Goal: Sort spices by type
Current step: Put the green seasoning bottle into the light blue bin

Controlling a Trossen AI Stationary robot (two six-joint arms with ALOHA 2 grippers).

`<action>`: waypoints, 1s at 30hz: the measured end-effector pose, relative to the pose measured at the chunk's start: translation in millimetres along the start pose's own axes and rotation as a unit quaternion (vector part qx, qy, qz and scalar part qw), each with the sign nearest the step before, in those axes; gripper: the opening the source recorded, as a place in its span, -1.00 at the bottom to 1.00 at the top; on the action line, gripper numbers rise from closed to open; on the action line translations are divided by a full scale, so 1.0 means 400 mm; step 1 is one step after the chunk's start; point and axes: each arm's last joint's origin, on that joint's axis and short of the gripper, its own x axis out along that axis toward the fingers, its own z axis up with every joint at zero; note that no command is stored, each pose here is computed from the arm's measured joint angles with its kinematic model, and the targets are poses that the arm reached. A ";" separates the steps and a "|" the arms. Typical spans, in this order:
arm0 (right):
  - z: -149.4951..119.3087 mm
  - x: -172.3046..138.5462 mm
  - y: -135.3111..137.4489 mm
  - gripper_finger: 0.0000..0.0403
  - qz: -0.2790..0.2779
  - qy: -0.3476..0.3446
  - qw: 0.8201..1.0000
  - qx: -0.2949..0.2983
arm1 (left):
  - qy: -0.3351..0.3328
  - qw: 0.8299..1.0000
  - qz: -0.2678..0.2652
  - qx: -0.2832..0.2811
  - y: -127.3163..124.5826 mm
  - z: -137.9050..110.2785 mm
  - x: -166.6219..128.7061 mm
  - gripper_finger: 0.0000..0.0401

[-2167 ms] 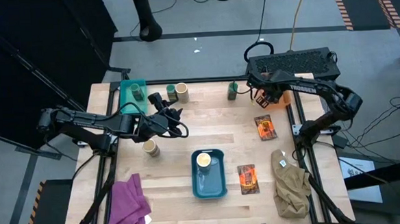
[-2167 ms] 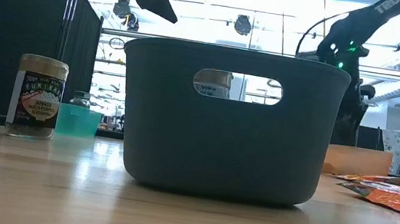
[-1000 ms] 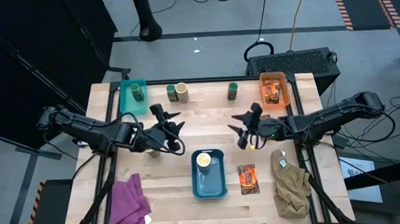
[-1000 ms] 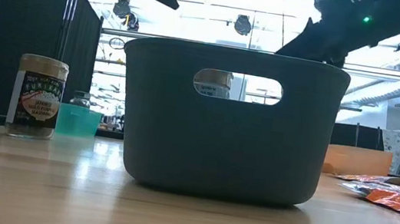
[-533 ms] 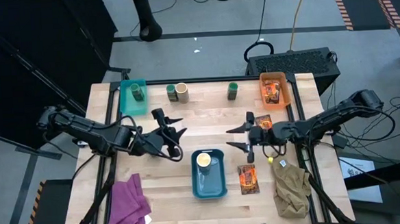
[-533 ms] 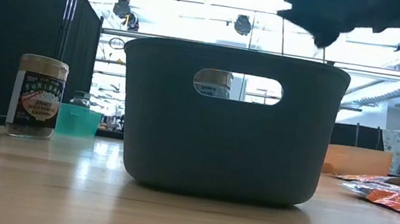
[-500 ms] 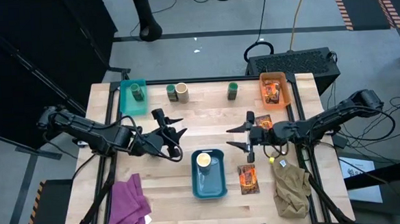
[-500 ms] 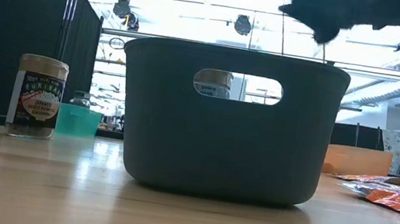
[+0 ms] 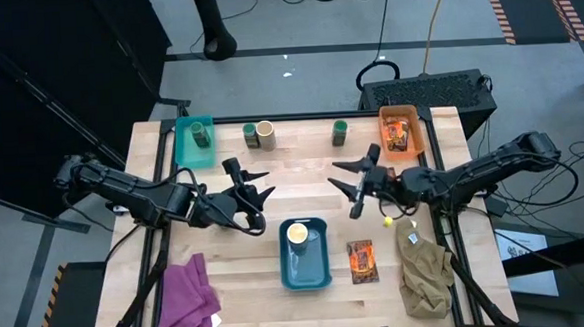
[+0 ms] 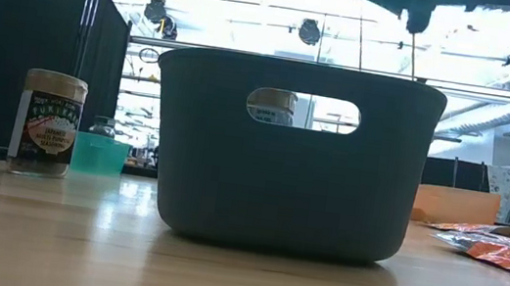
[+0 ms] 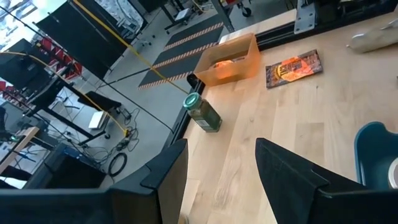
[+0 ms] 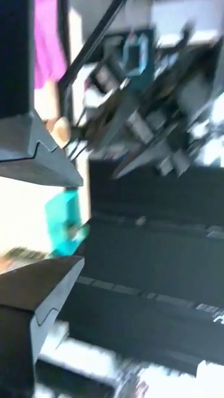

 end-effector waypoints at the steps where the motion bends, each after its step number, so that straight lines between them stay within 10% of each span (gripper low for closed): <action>1: -0.006 0.001 -0.003 -0.13 -0.012 0.011 1.000 -0.001 | 0.001 1.000 0.000 0.001 0.000 -0.001 0.000 -0.03; 18: 0.065 0.069 -0.134 -0.13 -0.321 0.139 0.935 0.055 | -0.003 1.000 0.001 0.006 0.000 0.002 0.000 -0.03; 30: 0.102 0.148 -0.291 -0.13 -0.321 0.333 0.878 0.126 | 0.000 1.000 0.000 0.010 0.000 0.000 0.000 -0.03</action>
